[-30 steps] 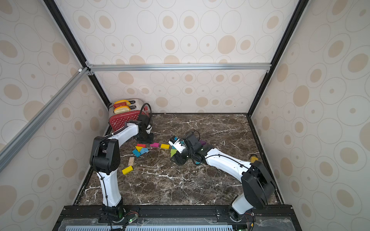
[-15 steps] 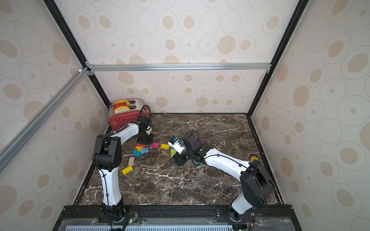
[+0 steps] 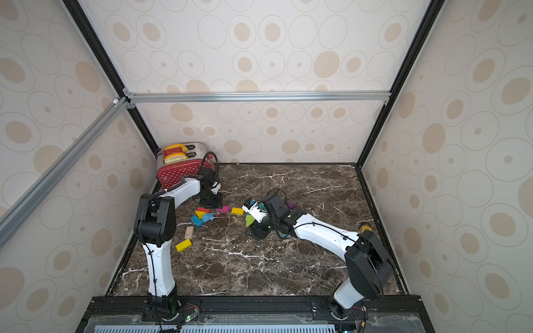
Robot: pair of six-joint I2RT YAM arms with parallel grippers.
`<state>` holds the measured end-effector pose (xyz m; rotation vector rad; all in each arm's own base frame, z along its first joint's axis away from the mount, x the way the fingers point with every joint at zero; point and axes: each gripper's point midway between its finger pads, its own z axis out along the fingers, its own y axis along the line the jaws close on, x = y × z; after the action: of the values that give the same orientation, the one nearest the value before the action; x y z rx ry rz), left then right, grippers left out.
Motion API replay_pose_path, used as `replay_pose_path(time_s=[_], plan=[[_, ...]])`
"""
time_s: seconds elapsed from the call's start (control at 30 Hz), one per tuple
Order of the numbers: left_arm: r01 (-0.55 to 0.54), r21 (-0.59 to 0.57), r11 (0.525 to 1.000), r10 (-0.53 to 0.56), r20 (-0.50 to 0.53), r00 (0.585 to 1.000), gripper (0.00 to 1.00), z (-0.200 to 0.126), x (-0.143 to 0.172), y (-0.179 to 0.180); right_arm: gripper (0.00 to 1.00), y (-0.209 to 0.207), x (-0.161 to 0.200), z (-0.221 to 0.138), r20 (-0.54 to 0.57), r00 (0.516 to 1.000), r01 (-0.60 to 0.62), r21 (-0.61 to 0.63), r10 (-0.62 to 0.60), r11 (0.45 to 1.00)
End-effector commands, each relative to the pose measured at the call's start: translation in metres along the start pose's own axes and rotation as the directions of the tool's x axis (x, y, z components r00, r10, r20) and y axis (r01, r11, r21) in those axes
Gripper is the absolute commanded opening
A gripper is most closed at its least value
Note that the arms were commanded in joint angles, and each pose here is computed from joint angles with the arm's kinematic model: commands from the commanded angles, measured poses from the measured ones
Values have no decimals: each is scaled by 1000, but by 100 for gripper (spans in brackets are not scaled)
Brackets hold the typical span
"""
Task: Assemble a piece of candy with building blocks
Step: Assemble the building block at the center of the board.
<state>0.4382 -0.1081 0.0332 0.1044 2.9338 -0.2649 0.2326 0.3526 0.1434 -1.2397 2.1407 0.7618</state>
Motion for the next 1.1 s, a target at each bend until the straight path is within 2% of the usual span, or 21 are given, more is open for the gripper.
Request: replay_pose_path(time_s=[0.0,0.8,0.97,1.07], plan=[[-16,28,999,16,-7,1000,34,3,-2,-4,67,2,2,3,-18,1000,-4,-3,4,1000],[-37,104,994,40,-32,999,36,9,3,-18,67,2,2,4,-18,1000,0,1,1,1000],[-35,85,996,36,-16,999,41,1,1,-17,67,2,2,5,-21,1000,0,1,0,1000],[-23,43,999,21,44,999,44,-19,-7,-13,67,1,2,5,-22,1000,1,6,-1,1000]])
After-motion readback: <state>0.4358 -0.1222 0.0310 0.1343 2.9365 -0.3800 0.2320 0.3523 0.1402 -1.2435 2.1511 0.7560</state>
